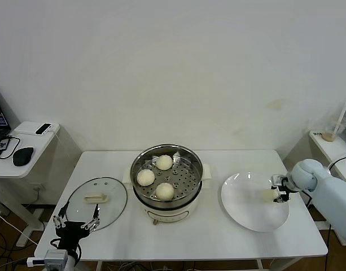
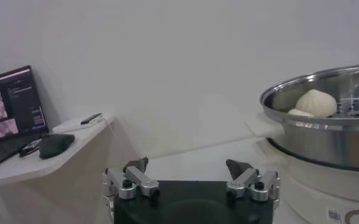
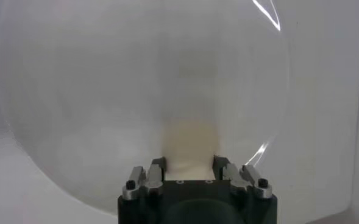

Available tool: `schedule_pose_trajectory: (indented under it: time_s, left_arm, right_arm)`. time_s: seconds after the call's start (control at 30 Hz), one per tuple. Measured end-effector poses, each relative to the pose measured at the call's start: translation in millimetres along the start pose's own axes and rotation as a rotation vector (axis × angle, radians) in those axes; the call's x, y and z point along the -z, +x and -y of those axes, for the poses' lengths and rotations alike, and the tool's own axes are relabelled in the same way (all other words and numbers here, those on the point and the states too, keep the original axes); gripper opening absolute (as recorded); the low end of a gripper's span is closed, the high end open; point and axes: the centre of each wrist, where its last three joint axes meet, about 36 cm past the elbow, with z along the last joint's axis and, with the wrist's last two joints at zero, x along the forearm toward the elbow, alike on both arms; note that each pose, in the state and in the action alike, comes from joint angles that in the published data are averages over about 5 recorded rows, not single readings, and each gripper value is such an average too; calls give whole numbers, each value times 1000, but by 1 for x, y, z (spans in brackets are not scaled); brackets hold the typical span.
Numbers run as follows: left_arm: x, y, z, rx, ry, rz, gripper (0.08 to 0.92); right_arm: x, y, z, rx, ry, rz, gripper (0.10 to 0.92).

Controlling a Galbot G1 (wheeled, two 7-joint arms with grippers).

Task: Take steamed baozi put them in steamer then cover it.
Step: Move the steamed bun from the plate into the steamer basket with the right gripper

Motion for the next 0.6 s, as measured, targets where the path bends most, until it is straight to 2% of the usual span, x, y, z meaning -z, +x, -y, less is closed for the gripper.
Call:
schedule_pose_trajectory:
  time_s: [0.4, 0.6]
  left_arm:
    - [3, -1, 1, -5, 1, 12, 823]
    - [4, -3, 0, -5, -4, 15, 823]
  right_arm:
    - [9, 63, 19, -77, 22, 39, 509]
    - [38, 111, 39, -146, 60, 105, 509]
